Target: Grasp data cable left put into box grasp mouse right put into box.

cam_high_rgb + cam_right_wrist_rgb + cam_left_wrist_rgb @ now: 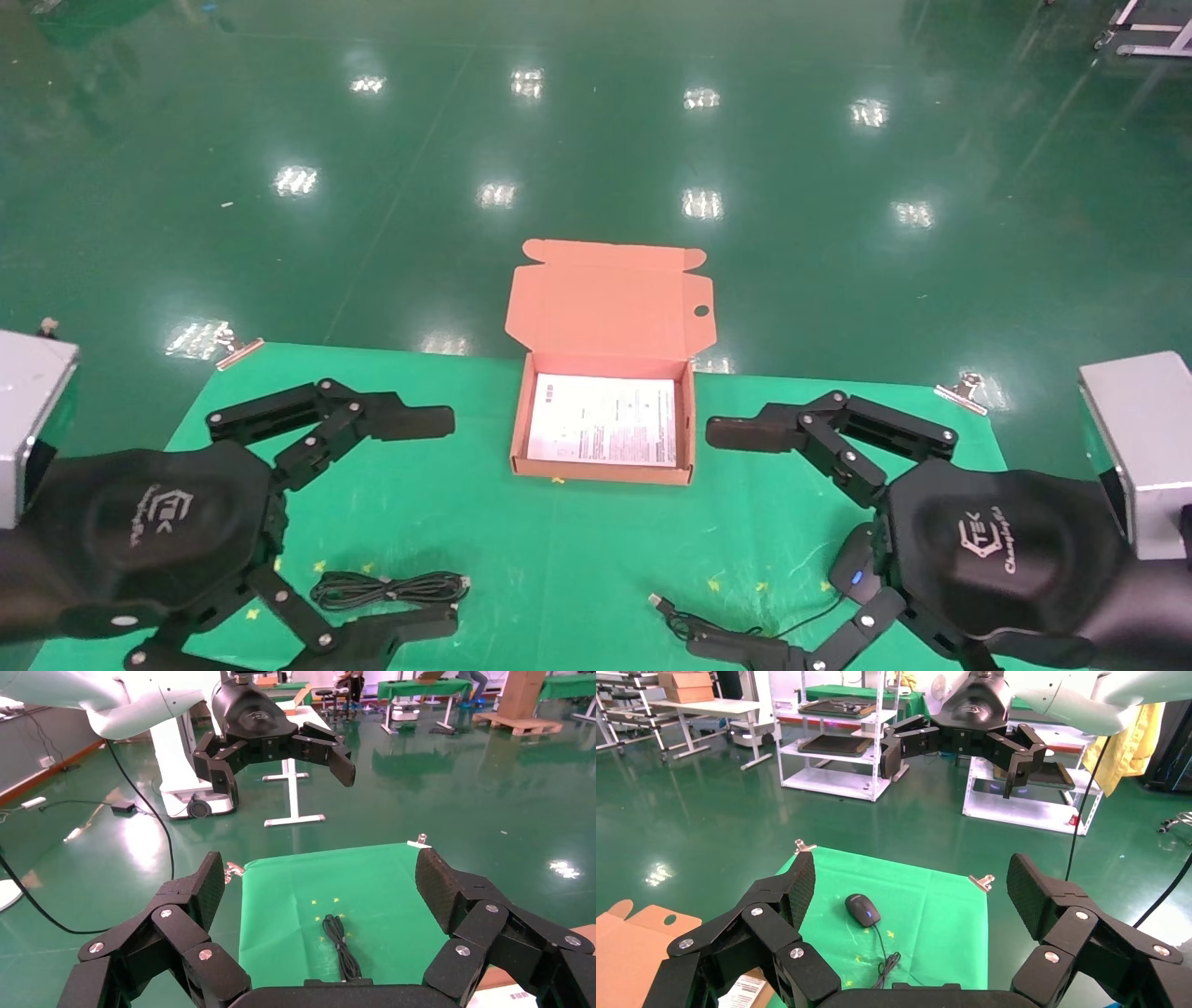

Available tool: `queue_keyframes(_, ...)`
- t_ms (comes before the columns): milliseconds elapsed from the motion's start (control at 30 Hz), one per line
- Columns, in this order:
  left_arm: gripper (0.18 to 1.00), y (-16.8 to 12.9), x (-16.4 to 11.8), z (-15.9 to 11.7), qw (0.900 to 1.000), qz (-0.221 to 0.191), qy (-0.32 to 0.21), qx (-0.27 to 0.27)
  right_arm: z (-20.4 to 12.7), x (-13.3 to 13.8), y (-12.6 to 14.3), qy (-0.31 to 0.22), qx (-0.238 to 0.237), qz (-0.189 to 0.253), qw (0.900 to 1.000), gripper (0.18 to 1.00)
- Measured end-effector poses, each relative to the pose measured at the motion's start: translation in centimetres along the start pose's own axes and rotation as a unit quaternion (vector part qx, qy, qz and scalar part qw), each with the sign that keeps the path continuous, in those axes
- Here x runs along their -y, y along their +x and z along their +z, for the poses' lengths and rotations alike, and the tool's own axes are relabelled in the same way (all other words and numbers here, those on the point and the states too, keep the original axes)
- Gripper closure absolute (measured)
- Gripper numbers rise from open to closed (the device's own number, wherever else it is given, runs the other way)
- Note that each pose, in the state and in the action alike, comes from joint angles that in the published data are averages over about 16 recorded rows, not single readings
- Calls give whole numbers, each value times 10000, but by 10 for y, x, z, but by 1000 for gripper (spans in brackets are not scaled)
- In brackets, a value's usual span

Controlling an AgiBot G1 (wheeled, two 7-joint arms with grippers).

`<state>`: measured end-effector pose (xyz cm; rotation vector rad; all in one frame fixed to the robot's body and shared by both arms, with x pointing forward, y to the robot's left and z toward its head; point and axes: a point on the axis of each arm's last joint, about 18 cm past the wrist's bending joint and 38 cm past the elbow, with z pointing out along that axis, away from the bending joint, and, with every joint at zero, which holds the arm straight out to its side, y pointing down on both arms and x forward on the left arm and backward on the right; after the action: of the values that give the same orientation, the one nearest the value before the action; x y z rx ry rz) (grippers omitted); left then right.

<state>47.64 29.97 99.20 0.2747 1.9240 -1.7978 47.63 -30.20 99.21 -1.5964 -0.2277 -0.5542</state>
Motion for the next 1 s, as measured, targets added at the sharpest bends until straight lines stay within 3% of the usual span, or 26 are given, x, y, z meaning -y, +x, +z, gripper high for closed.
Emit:
queue_keyframes(633, 184, 1, -2, 2, 9999, 37, -87, -36, 0, -2, 1, -108, -13, -37, 9999, 178)
queue_keyframes(867, 184, -1, -13, 7, 9985, 101, -529, -112, 2, -10, 2, -693, 71, -432, 9966, 178)
queue_keyframes(1000, 184, -4, -23, 12, 9947, 169, -1003, -174, 5, -19, 5, -1292, 217, -916, 9871, 178)
